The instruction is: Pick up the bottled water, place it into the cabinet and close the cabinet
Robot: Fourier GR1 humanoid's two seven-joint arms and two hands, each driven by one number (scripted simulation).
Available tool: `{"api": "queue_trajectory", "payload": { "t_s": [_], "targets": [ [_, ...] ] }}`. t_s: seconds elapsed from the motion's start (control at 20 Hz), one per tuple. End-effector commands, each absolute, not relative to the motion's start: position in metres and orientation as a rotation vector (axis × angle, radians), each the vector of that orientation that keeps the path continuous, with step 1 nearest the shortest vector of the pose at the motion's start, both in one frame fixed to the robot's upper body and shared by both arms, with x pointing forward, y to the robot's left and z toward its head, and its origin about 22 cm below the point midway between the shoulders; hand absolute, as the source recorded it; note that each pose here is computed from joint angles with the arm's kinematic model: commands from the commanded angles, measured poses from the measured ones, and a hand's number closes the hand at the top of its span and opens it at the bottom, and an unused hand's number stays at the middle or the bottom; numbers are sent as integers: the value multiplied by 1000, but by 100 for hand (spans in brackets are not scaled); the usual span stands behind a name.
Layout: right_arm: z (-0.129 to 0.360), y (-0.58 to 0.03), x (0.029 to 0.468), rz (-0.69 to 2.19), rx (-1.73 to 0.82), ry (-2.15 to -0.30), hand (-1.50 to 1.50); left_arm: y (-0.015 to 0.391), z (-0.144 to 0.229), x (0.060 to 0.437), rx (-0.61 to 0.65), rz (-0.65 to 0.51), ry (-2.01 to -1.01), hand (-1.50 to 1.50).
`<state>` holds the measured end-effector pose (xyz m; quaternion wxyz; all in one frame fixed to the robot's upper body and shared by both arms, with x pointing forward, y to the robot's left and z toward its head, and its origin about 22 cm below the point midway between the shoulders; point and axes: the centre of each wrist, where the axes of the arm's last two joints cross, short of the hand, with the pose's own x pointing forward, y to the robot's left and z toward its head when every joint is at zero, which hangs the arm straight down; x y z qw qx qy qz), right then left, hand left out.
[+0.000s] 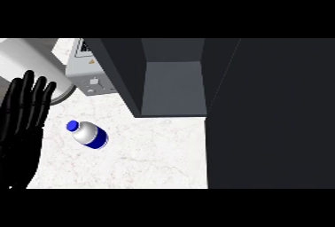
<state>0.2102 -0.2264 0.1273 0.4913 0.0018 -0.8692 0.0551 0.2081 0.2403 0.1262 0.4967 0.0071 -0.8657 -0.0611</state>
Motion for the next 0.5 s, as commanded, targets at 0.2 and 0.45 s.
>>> {"api": "queue_trajectory", "payload": {
  "t_s": [0.2,0.45],
  "targets": [
    [117,-234,189,52,-15,-2136,-150,317,127,222,-141,-131,-2126,-150],
    [115,-226,158,43,150,-1857,-150,325,95,204,-251,-25,-1821,-150]
  ]
}}
